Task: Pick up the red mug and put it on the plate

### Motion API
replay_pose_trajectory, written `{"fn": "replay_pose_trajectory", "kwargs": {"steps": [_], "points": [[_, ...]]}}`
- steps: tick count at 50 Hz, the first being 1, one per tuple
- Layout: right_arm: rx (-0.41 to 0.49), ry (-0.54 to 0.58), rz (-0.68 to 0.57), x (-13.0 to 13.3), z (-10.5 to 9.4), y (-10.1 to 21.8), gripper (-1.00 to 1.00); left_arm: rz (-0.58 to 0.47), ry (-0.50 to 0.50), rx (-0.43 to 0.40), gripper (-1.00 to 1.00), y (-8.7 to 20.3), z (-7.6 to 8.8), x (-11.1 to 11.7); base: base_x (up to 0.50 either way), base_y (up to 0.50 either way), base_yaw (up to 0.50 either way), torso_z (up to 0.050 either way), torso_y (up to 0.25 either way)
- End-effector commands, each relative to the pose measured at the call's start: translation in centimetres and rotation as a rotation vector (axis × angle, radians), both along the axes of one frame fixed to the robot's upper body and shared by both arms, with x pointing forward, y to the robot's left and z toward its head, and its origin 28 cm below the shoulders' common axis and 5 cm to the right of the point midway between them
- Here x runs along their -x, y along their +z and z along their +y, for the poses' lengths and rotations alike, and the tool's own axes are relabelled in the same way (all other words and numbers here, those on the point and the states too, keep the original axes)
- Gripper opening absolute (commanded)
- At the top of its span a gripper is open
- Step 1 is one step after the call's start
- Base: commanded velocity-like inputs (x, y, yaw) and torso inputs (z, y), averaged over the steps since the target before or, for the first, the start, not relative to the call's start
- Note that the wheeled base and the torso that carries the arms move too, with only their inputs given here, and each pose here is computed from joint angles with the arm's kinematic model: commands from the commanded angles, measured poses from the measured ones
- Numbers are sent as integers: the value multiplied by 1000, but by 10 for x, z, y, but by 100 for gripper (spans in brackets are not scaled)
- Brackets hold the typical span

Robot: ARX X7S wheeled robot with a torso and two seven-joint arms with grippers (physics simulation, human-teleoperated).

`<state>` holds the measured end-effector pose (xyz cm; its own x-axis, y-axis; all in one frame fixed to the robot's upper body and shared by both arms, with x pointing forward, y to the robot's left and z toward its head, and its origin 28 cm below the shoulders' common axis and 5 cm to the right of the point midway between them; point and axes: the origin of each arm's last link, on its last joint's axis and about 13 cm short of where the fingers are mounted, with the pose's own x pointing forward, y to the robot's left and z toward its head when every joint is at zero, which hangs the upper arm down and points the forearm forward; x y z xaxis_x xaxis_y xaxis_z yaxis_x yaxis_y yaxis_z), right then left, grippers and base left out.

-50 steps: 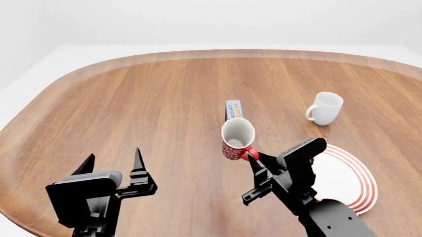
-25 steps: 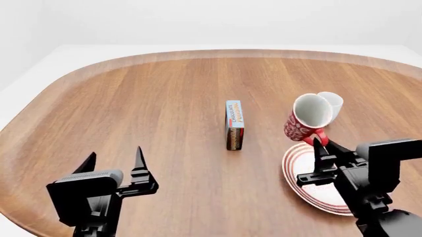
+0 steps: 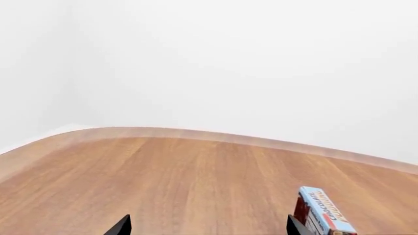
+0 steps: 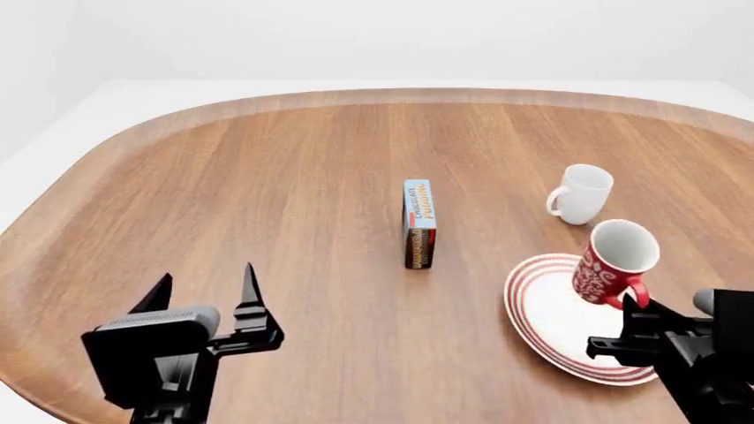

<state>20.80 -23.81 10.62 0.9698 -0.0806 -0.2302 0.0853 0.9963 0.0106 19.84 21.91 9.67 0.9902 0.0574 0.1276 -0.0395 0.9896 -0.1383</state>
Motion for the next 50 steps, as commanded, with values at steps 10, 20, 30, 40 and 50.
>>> {"fn": "replay_pose_trajectory", "kwargs": {"steps": [10, 20, 30, 40, 50], "points": [[-33, -91, 142, -30, -18, -29, -100, -8, -2, 5, 100, 1, 1, 3, 0, 0, 0, 0, 0], [-43, -101, 170, -56, -19, -34, -100, -13, 0, 11, 100, 5, 2, 3, 0, 0, 0, 0, 0], [-22, -84, 202, -72, -13, -36, -100, -15, -2, 12, 100, 6, 2, 5, 0, 0, 0, 0, 1], [3, -81, 232, -86, -10, -41, -100, -18, 0, 17, 100, 9, 3, 5, 0, 0, 0, 0, 0], [66, -98, 290, -93, -12, -46, -100, -22, 0, 20, 100, 10, 4, 6, 0, 0, 0, 0, 0]]}}
